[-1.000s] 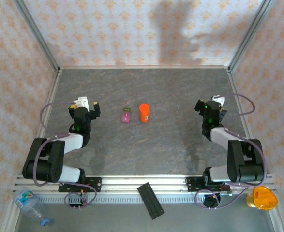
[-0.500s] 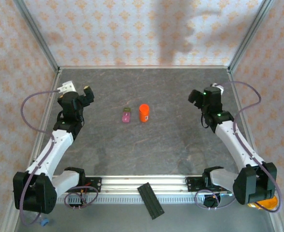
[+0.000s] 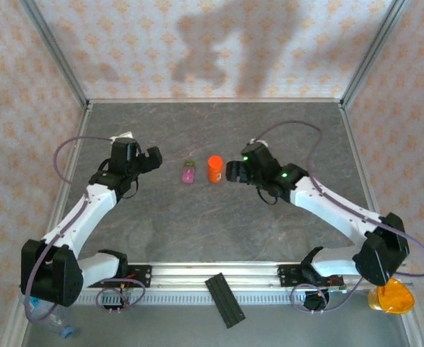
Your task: Sort the pills into containers
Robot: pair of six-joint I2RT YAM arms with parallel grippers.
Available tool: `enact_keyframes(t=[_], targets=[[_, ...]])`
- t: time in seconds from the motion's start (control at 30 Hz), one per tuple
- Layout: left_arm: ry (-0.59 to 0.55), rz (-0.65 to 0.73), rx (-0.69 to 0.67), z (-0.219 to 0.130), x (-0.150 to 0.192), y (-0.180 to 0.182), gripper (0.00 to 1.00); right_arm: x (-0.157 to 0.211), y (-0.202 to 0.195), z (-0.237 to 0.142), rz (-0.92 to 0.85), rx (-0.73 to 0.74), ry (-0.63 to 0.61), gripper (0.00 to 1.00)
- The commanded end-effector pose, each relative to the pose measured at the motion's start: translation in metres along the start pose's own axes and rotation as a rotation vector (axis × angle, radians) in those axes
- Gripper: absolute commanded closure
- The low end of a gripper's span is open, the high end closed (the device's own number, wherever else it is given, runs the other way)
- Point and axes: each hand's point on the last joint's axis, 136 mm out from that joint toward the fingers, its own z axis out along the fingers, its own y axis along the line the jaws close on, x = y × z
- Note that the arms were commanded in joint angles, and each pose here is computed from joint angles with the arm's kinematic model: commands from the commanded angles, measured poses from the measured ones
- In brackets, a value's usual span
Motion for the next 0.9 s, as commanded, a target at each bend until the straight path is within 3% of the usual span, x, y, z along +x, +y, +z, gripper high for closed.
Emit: enact_keyframes(t=[0.0, 0.5, 0.87], targets=[[0.024, -0.058, 0.027, 0.008, 0.006, -0.006, 0.0, -0.003, 0.019, -0.003, -0.014, 0.019, -0.011, 0.08], [0.178, -0.059, 0.038, 0.056, 0.028, -0.027, 0.0, 0.0, 0.028, 0.018, -0.095, 0.095, 0.035, 0.04], [0.179, -0.025, -0.048, 0.053, 0.024, -0.013, 0.0, 0.025, 0.086, 0.044, -0.209, 0.017, 0.111, 0.04]])
